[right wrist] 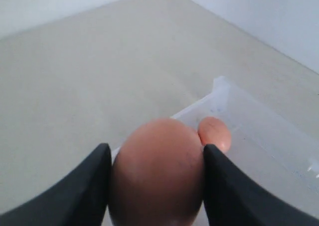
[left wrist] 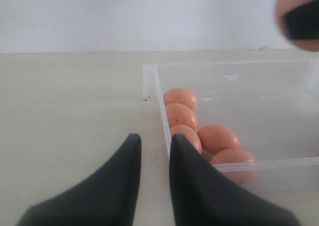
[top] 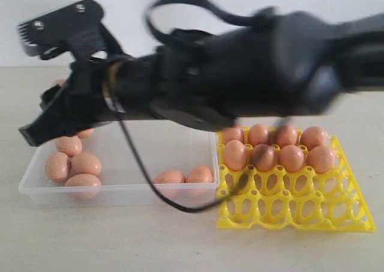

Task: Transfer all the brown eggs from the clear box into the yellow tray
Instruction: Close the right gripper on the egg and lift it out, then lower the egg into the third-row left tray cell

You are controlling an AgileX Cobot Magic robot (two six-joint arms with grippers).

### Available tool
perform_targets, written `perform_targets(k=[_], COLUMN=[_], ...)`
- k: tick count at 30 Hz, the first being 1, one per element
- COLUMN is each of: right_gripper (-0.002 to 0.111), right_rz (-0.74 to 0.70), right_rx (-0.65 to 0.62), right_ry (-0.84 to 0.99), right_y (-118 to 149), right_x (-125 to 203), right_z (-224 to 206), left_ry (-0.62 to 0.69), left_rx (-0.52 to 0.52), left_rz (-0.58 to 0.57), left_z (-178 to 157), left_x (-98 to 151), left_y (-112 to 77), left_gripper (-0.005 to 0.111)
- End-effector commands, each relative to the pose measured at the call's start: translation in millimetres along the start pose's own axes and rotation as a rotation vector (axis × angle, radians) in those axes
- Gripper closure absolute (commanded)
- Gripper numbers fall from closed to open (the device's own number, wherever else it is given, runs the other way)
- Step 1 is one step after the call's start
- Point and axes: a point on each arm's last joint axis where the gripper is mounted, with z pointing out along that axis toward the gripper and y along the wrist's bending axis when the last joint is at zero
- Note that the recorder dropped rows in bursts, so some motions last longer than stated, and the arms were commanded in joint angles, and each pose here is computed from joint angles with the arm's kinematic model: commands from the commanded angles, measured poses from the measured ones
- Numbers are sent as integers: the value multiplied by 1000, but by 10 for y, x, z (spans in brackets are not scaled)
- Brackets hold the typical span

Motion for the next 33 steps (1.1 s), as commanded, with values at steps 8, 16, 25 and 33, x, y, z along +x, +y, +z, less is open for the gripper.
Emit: perform_targets(k=[8, 16, 25, 33], right_gripper=[109, 109, 109, 109], right_rz=[281, 304, 91, -72], right_rx=[-185, -424, -298, -223], right_ry=[-281, 91, 250, 305], right_y=[-1141, -1547, -1598, -1629], right_x=[471, 1115, 1490, 1597], right_z=[-1830, -1546, -1143, -1016], left_ry=[-5, -5, -5, -5], left_rx=[5, 5, 5, 5], left_rz=[-15, -15, -15, -15], left_z=[-4, -4, -4, -4], left_x=[-10, -10, -10, -10], left_y=[-3, -3, -3, -3], left_gripper=[85, 85, 85, 85])
